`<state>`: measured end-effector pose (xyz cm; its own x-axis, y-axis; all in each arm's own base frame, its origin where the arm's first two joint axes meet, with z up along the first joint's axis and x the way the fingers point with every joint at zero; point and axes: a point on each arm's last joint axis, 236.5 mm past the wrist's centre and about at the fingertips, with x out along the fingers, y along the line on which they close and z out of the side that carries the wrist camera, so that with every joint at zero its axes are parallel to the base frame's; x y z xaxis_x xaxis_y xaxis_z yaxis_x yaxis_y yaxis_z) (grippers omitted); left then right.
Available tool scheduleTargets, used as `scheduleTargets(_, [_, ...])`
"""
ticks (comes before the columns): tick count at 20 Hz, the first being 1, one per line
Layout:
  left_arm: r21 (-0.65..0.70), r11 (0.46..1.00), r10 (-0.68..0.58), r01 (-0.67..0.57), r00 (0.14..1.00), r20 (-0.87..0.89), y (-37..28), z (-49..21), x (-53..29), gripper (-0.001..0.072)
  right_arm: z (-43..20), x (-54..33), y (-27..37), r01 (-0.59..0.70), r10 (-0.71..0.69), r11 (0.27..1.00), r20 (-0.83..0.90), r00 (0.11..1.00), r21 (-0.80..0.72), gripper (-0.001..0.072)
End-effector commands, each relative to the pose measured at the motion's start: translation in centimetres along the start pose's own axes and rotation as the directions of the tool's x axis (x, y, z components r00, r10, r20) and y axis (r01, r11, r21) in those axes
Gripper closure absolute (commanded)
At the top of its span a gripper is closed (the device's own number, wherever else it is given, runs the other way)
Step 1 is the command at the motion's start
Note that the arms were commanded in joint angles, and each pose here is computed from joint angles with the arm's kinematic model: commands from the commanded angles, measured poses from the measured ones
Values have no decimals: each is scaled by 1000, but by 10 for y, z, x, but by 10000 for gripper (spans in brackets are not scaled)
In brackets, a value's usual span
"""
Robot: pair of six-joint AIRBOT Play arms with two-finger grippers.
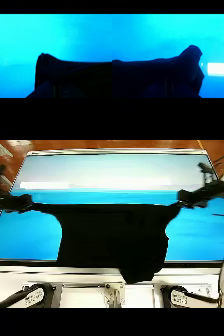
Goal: Fold the shirts.
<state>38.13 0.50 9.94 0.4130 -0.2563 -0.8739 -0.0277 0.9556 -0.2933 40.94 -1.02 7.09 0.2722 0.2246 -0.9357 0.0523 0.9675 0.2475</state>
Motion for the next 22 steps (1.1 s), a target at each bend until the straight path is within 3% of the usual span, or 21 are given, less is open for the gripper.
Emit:
scheduleTargets(1, [-35, 999, -34, 33, 999, -33, 31, 23, 104, 664, 83, 91, 11, -38, 33, 999, 229, 973, 17, 644])
scheduleTargets(4, [-35, 993, -111, 116, 987, 117, 28, 66, 142, 664, 144, 102, 37, -36, 41, 999, 474, 879, -21, 644])
scheduleTargets(8, [-71, 995, -45, 71, 949, 311, 49, 112, 156, 664, 184, 105, 48, -10, 34, 999, 637, 771, -41, 644])
scheduleTargets(13, [-76, 993, -71, 89, 974, 214, 44, 88, 193, 663, 149, 154, 42, -26, 33, 999, 479, 877, -22, 644])
scheduleTargets(19, [-56, 982, -180, 179, 984, -8, 19, 38, 197, 664, 133, 146, 34, 22, 3, 998, 409, 913, -55, 644])
scheduleTargets(22, [-49, 991, -131, 123, 963, -234, 24, -12, 191, 665, 80, 149, 9, 61, -50, 997, 185, 981, -55, 644])
